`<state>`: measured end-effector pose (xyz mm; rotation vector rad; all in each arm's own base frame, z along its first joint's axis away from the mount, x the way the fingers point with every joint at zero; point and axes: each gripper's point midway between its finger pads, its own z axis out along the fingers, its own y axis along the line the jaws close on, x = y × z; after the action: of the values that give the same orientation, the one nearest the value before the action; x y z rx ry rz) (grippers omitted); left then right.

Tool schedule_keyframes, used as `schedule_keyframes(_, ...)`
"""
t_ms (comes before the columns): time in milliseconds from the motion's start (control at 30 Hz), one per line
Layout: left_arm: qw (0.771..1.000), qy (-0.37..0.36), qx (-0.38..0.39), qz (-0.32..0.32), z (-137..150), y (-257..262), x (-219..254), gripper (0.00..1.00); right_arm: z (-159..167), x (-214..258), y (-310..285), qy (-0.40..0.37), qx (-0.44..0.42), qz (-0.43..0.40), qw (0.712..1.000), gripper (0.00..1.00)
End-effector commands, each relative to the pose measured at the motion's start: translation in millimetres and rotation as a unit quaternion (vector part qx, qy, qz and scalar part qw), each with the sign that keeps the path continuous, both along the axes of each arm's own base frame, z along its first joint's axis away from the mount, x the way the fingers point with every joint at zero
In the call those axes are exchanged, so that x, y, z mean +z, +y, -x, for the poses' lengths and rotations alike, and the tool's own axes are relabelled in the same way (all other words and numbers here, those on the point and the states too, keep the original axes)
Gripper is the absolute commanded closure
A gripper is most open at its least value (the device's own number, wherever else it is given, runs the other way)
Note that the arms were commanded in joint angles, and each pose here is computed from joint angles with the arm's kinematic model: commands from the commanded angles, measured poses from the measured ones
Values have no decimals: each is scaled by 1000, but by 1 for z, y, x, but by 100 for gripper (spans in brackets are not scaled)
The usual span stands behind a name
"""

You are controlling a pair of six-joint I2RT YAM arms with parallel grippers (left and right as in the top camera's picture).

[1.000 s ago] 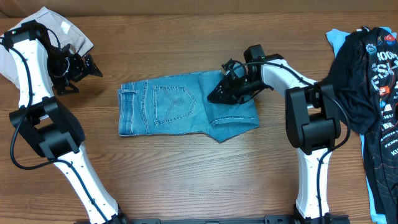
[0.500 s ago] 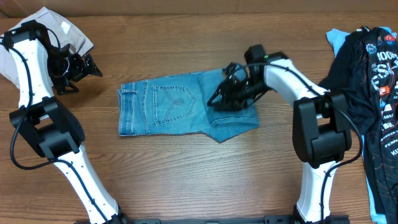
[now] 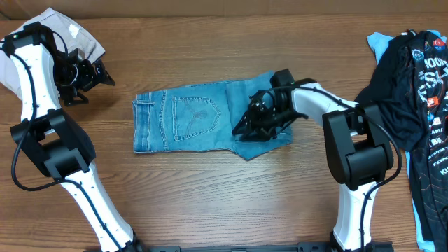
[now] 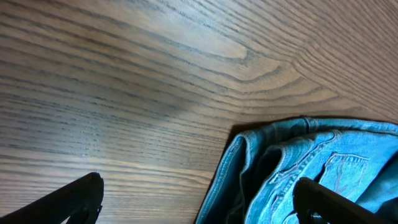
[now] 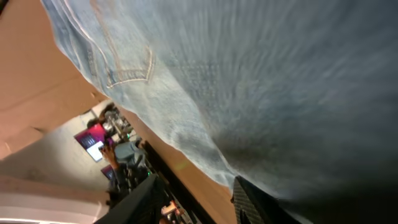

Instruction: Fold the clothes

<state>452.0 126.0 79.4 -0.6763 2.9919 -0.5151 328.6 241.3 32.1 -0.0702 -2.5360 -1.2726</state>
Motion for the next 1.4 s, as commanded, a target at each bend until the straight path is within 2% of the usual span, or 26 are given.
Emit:
schedule_keyframes(0,1000,-12,-25,5,0,-10,9,0,-44,33,-11,-66,-24,16,997,55)
schedule_keyframes(100,996,-39,-62,47,-3,-25,16,0,-68,56,-23,-102,-36,57,993,43)
schedule_keyframes(167,994,-50,-79,64,-3,-33,19,0,-83,70,-34,-121,-45,90,987,20)
schedule_keyframes(233,993,-49,-88,66,-2,-36,19,0,-95,85,-46,-140,-55,117,982,2)
schedule_keyframes(267,993,-45,-91,66,-1,-38,17,0,-100,93,-50,-148,-60,125,979,0)
schedule_keyframes(500,991,-19,-105,80,3,-57,-10,0,-125,128,-66,-193,-84,133,968,0)
schedule_keyframes(733,988,6,-94,124,17,-77,-48,0,-125,128,-67,-194,-83,137,968,0)
schedule_keyframes(1100,981,42,-85,167,42,-102,-84,1,-128,127,-69,-200,-86,145,965,0)
schedule_keyframes(1167,980,51,-90,170,47,-108,-88,4,-128,127,-69,-201,-86,145,965,0)
schedule_keyframes(1367,976,62,-103,180,53,-125,-93,33,-128,127,-69,-200,-86,145,965,0)
